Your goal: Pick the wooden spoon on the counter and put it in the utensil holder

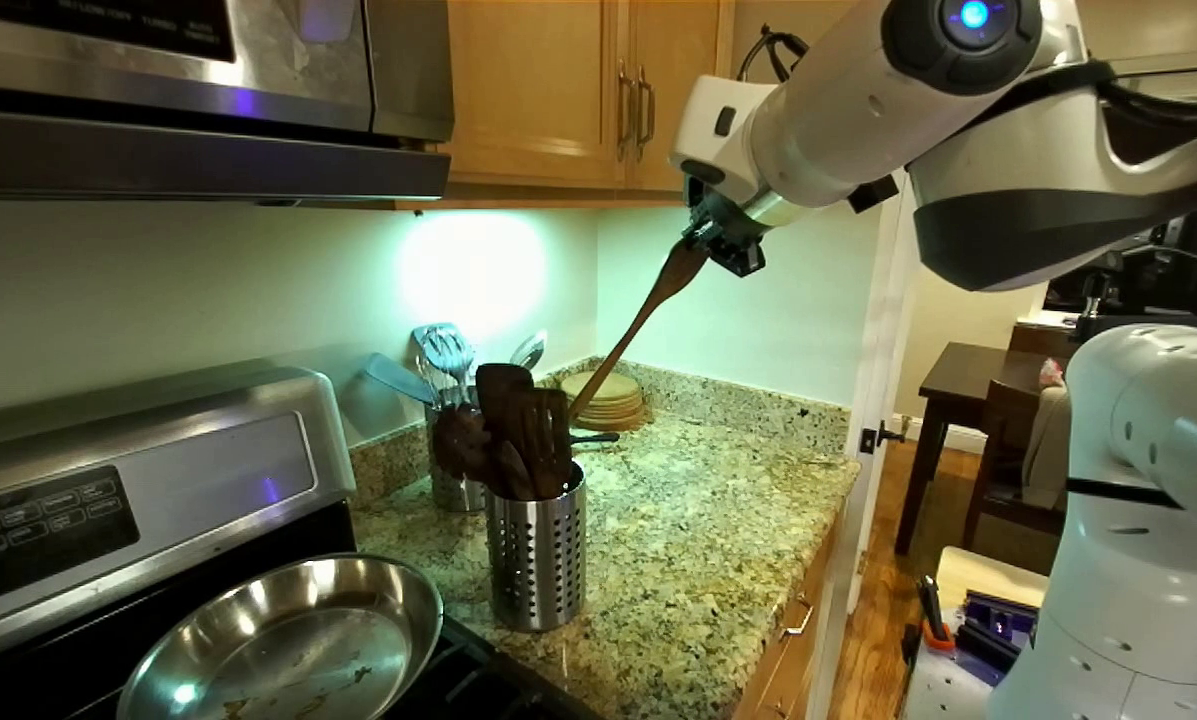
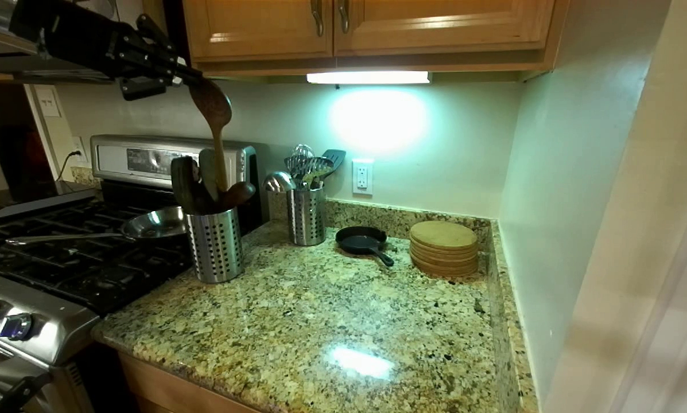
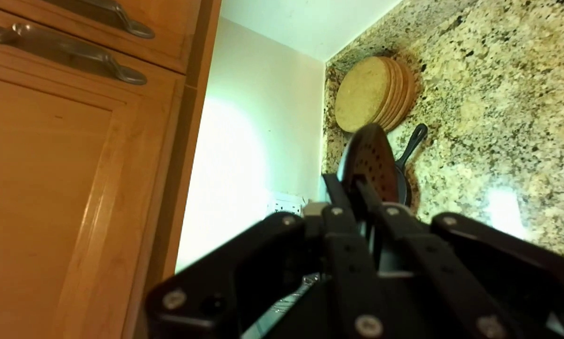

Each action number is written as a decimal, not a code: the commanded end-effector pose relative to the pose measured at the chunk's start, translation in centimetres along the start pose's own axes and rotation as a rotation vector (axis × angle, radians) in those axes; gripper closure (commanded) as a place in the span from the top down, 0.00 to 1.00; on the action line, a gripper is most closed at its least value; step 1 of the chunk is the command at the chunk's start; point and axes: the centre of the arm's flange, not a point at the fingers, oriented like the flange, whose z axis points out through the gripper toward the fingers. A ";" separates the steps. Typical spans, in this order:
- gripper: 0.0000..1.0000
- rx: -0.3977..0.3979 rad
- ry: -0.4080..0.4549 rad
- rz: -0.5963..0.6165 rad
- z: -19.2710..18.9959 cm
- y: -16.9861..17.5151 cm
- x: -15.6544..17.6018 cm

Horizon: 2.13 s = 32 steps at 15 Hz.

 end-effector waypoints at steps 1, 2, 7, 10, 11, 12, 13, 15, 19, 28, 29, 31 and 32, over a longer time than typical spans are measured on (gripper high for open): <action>0.05 -0.012 0.032 -0.063 0.3 -0.7 1.0; 0.05 -0.011 0.036 -0.072 0.3 -0.8 1.2; 0.05 -0.007 0.075 -0.116 0.0 -1.3 2.9; 0.05 -0.002 0.096 -0.148 0.3 -1.8 4.0; 0.05 0.000 0.103 -0.159 0.5 -1.8 4.5; 0.05 0.001 0.110 -0.168 0.6 -2.0 4.8; 0.05 0.004 0.117 -0.177 0.8 -2.0 5.3; 0.05 0.009 0.132 -0.194 1.1 -2.1 6.1; 0.05 0.016 0.168 -0.230 1.6 -2.1 8.0; 0.05 0.033 0.222 -0.284 2.4 -1.7 11.6; 0.05 0.035 0.222 -0.289 2.5 -1.8 11.7; 0.05 0.040 0.221 -0.301 2.6 -2.0 12.0; 0.05 0.042 0.221 -0.306 2.7 -2.0 12.1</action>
